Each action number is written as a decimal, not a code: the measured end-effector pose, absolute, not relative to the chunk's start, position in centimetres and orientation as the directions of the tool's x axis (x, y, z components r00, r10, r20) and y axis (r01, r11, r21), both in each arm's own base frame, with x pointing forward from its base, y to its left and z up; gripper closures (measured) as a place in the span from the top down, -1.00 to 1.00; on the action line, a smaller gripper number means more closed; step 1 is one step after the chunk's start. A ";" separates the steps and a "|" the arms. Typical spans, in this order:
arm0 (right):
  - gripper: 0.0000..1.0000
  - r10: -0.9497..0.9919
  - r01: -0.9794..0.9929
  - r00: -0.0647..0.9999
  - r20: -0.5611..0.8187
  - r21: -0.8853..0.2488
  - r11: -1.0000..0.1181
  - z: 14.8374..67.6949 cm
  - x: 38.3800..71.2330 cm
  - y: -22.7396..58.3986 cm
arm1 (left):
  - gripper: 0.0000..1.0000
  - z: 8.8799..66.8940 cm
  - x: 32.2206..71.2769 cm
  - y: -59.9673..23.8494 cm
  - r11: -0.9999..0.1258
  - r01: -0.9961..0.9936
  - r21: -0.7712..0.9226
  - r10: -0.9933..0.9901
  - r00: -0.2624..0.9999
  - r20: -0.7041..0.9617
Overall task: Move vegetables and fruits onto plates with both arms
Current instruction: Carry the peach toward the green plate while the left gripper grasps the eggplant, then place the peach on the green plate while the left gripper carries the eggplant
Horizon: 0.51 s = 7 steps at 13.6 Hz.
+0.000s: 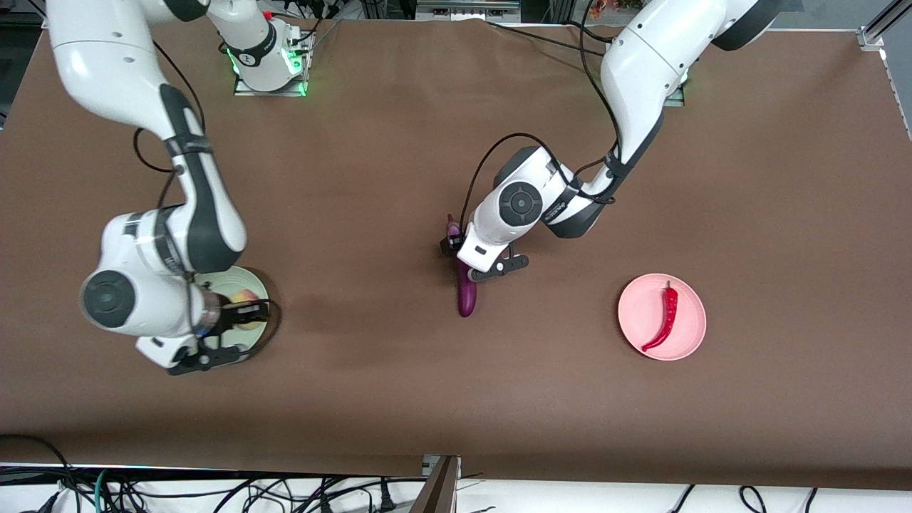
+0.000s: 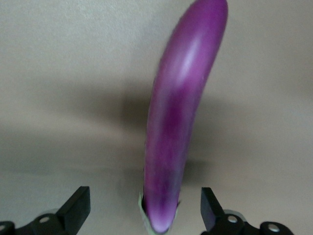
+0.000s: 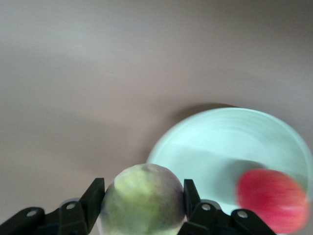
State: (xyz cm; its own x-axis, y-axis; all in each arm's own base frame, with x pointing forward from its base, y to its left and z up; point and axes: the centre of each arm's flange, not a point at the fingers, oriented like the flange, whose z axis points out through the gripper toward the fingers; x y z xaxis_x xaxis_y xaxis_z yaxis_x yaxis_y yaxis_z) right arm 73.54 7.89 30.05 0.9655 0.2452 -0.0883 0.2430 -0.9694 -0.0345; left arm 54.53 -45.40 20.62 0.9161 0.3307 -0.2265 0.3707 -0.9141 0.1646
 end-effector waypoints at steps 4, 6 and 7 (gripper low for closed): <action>0.41 0.263 0.267 0.958 -0.116 0.013 -0.964 26.9 73.7 5.8 | 0.87 19.5 56.0 -46.7 -0.912 0.386 0.138 0.370 0.920 -0.129; 0.41 0.273 0.277 0.956 -0.110 0.020 -0.961 25.6 73.6 6.2 | 0.59 18.7 56.4 -47.3 -0.912 0.386 0.137 0.372 0.921 -0.119; 0.41 0.275 0.278 0.955 -0.110 0.020 -0.960 25.0 73.5 6.2 | 0.59 18.3 56.5 -47.4 -0.912 0.387 0.137 0.373 0.920 -0.120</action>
State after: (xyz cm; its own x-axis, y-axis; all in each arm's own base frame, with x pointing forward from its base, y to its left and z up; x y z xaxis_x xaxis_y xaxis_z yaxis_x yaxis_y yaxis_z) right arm 73.54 6.24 24.97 0.9553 0.2745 -0.1097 0.2783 -0.9603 0.0202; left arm 56.46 -47.38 18.35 0.9201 0.3727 -0.1201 0.3872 -0.9118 0.1365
